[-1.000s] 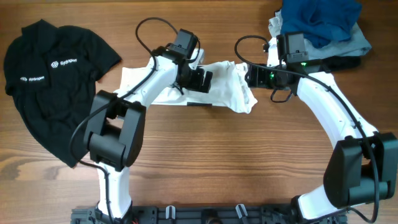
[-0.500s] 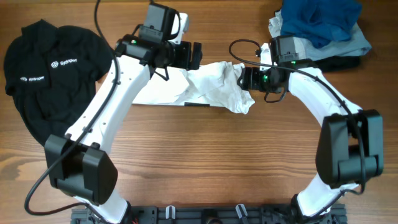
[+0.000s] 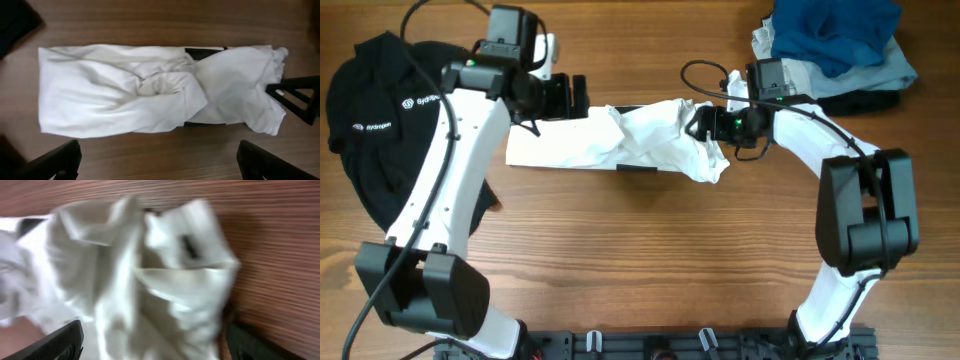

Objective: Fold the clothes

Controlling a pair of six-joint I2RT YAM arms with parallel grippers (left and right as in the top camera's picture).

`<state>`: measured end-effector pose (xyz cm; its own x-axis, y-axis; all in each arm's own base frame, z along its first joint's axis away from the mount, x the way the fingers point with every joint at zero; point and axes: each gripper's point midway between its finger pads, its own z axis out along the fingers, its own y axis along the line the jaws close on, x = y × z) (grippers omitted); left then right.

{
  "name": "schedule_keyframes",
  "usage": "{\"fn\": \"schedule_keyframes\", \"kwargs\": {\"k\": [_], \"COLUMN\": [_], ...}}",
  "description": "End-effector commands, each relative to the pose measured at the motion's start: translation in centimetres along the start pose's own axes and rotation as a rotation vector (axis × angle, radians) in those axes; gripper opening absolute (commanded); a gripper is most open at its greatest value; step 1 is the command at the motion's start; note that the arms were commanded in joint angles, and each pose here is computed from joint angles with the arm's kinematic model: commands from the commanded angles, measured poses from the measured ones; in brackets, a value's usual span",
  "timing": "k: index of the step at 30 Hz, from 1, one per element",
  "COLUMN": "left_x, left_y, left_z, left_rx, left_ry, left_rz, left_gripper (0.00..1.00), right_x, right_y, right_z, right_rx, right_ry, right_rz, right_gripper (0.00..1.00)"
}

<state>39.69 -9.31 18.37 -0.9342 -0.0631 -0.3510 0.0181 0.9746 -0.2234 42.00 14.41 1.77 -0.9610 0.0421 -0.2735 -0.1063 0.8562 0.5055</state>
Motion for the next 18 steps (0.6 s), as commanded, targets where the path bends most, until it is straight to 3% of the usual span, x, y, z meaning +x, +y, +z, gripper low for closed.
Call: {"fn": "schedule_keyframes", "kwargs": {"k": [1, 2, 3, 4, 5, 6, 8, 13, 18], "left_x": [-0.3, -0.3, -0.3, -0.3, -0.3, -0.3, -0.3, -0.3, -0.4], "left_y": [0.5, 0.5, 0.5, 0.5, 0.5, 0.5, 0.5, 0.5, 0.7], "left_z": [-0.8, -0.8, -0.8, -0.8, -0.8, -0.7, -0.7, -0.7, -0.7], "left_rx": [-0.005, -0.004, -0.004, -0.004, -0.004, -0.004, -0.004, -0.004, -0.017], "left_ry": [-0.018, -0.018, -0.018, -0.019, -0.019, -0.018, -0.018, -0.018, -0.022], "left_rz": [-0.025, -0.024, -0.024, -0.024, -0.024, -0.024, -0.025, -0.024, -0.024], "left_gripper": [1.00, 1.00, 1.00, 1.00, 1.00, 1.00, 1.00, 1.00, 1.00], "right_x": [3.6, 3.7, 3.9, 4.0, 4.0, 3.9, 3.7, 2.4, -0.3], "right_y": [0.9, 1.1, 1.2, 1.1, 1.1, 0.9, 0.1, -1.9, -4.0], "right_z": [2.5, 2.5, 2.5, 2.4, 2.4, 2.5, 2.5, 1.0, -4.3], "right_rx": [-0.140, -0.149, -0.153, -0.152, -0.151, -0.139, -0.092, -0.076, -0.063], "right_ry": [0.138, 0.145, 0.152, 0.154, 0.155, 0.152, 0.141, 0.094, -0.024], "right_rz": [0.071, 0.075, 0.077, 0.078, 0.078, 0.080, 0.109, 0.166, 0.211], "right_gripper": [0.88, 0.84, 0.70, 0.43, 0.23, 0.12, 0.04, 0.04, 0.04]}}
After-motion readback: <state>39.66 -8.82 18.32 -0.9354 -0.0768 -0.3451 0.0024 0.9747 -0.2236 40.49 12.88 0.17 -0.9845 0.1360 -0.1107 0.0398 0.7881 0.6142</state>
